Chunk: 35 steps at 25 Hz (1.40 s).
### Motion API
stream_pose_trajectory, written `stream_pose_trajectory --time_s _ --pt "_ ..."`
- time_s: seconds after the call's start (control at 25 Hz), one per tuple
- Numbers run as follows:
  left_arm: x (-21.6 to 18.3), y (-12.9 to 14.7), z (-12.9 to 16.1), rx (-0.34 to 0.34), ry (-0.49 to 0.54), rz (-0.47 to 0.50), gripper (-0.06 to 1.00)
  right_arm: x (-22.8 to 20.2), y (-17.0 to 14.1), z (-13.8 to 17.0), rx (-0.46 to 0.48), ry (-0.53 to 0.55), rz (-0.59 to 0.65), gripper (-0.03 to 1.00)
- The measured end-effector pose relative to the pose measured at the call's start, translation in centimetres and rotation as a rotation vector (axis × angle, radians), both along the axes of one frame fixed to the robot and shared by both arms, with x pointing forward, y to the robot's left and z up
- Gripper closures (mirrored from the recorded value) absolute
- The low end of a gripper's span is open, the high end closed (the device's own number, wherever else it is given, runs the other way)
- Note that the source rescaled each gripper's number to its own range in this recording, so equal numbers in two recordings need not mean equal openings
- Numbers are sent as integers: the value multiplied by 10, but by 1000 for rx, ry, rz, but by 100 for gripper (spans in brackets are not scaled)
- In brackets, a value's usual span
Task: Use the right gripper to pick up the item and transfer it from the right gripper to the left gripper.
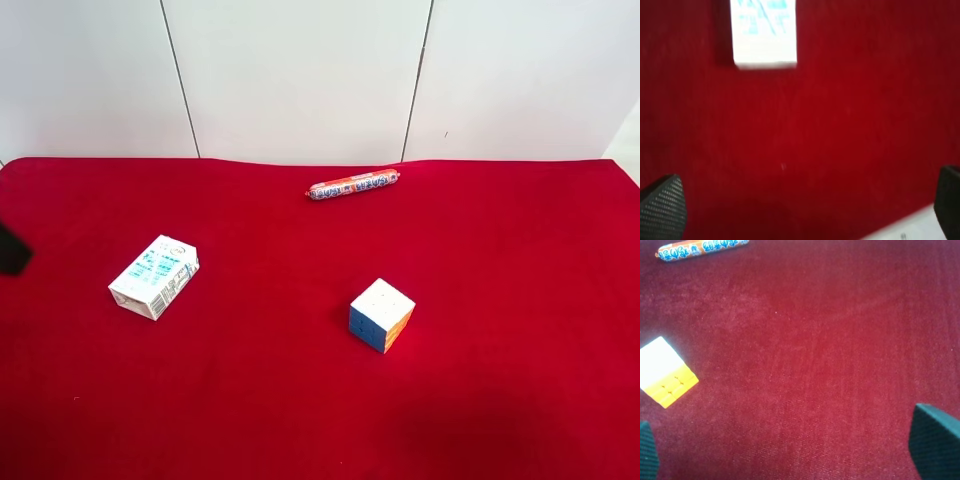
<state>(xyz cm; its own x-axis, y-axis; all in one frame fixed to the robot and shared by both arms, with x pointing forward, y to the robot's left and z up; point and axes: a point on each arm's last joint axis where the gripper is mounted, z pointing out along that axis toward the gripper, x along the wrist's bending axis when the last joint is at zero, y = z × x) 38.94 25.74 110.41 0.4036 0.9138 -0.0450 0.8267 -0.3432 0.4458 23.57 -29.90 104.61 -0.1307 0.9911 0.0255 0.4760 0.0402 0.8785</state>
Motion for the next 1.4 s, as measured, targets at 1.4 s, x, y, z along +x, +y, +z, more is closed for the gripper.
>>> stream_pose_trajectory --time_s 1.4 --pt "-171 38 -36 -191 -617 90 -5 0 0 0 0 0 0 -2"
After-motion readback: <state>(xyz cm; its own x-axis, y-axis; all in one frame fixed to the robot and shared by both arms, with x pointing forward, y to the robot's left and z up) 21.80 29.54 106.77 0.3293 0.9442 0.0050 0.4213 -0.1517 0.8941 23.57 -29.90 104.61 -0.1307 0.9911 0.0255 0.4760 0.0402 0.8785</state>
